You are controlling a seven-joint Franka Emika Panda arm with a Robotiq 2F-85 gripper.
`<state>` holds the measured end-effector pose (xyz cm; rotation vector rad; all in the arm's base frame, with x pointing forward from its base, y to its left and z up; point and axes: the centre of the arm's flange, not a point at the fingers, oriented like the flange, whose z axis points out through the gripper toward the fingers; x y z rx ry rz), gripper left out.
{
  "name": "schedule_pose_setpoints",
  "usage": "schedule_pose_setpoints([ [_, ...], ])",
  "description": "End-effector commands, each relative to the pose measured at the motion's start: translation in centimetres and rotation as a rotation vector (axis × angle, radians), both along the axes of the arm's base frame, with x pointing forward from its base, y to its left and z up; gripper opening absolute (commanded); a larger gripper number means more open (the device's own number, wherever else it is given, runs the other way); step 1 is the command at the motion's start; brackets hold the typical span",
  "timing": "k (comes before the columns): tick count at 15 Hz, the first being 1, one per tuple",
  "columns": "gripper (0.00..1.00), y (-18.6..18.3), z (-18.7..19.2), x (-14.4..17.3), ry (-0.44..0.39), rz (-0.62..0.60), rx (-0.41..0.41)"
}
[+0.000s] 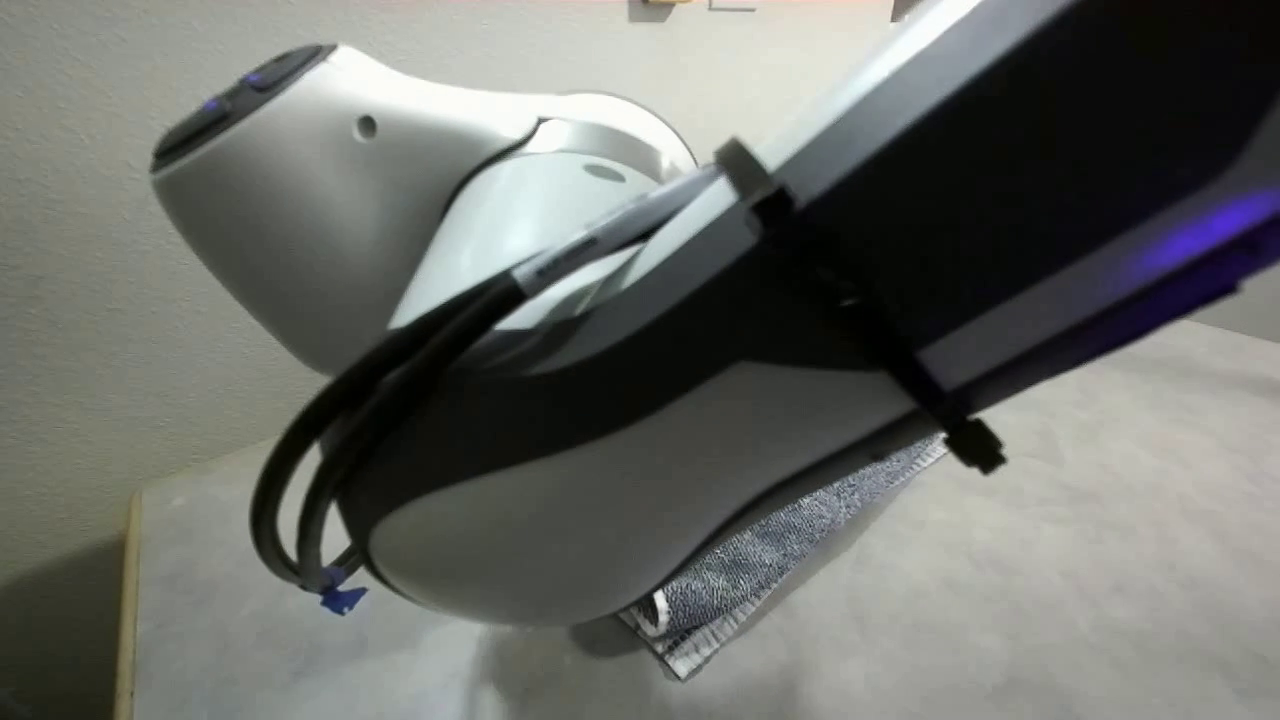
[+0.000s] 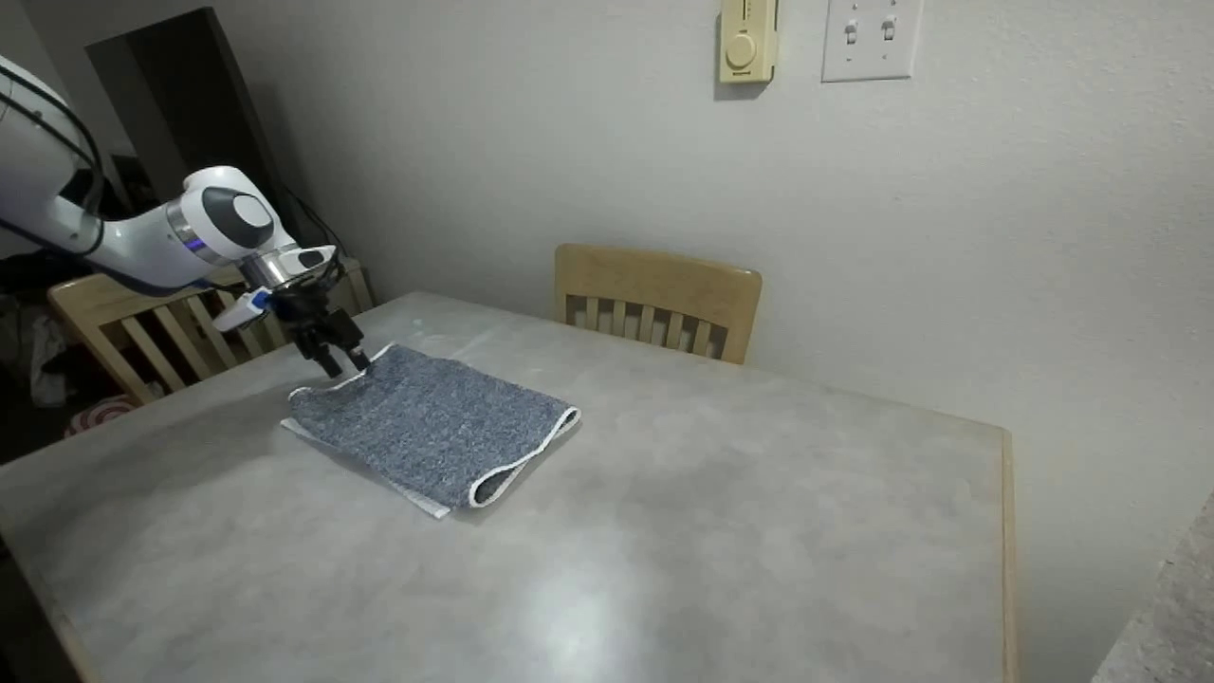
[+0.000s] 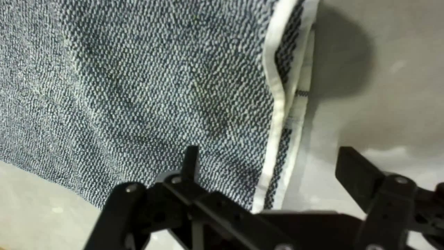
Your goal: Fold the towel
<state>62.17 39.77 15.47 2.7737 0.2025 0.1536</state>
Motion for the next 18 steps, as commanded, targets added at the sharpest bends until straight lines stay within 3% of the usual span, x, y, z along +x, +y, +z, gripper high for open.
schedule_pose_setpoints([
  [1, 1.00, -0.3, -0.6, 0.1, -0.044, -0.026, -0.031],
  [18, 1.00, -1.5, -1.5, 0.9, -0.050, -0.050, -0.095],
])
